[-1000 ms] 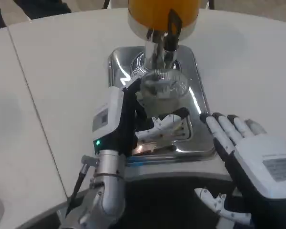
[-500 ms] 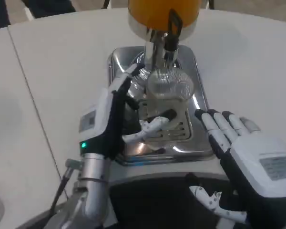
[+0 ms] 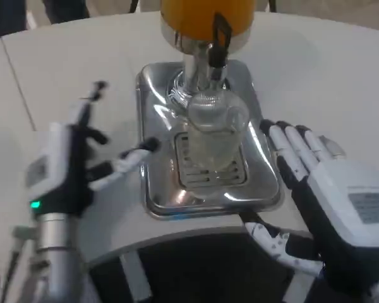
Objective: Grasp the cup under the faucet to collect the drink, then remove the cup.
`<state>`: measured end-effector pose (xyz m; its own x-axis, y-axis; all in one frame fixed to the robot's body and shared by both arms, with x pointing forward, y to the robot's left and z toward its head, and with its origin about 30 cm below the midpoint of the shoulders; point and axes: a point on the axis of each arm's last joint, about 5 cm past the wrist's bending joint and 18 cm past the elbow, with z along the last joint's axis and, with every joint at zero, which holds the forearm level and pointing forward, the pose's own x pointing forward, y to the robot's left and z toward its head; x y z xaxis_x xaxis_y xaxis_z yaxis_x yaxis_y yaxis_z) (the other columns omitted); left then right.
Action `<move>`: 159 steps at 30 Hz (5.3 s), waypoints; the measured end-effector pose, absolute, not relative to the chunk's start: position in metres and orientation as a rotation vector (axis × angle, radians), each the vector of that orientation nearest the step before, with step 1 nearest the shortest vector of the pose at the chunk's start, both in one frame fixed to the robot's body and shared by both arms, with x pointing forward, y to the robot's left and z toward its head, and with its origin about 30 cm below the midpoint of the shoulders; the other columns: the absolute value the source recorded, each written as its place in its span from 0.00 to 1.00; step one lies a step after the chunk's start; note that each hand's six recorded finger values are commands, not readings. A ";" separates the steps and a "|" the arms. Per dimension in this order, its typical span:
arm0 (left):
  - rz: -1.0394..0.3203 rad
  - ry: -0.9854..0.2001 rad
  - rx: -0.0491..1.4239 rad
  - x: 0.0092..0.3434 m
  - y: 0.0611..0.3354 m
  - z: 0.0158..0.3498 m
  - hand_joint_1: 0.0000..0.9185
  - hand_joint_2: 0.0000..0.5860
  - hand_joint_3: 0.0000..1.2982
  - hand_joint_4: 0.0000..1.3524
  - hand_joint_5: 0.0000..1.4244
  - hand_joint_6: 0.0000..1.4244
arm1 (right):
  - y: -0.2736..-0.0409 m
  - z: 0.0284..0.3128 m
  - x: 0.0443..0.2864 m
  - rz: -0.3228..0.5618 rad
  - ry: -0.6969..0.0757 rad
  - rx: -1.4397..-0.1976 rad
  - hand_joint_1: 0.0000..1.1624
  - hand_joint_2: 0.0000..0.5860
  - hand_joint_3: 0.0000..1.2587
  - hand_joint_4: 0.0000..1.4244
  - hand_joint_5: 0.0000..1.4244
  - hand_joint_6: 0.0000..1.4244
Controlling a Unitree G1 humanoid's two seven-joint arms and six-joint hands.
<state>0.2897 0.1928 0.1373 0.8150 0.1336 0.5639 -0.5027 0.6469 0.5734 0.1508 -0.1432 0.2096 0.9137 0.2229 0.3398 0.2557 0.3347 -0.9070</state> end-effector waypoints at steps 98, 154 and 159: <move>0.152 -0.352 1.071 0.207 0.184 0.146 0.30 0.14 0.00 0.00 0.00 0.01 | -0.084 0.299 0.229 0.320 -0.622 -1.025 0.25 0.70 0.00 0.00 0.00 0.02; 0.030 -0.462 0.919 0.255 0.139 0.152 0.28 0.07 0.00 0.00 0.00 0.01 | -0.144 0.241 0.171 0.113 -0.640 -1.232 0.36 0.73 0.00 0.00 0.00 0.00; 0.034 -0.463 0.897 0.260 0.131 0.151 0.28 0.08 0.00 0.00 0.00 0.01 | -0.159 0.226 0.162 0.166 -0.557 -1.311 0.36 0.72 0.00 0.00 0.00 0.00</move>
<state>0.2597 0.1315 0.1514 0.9012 -0.1622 0.4019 -0.2187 0.6305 0.7448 0.1621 -0.1592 0.2263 0.8581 0.4212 0.2938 0.1922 0.2671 -0.9443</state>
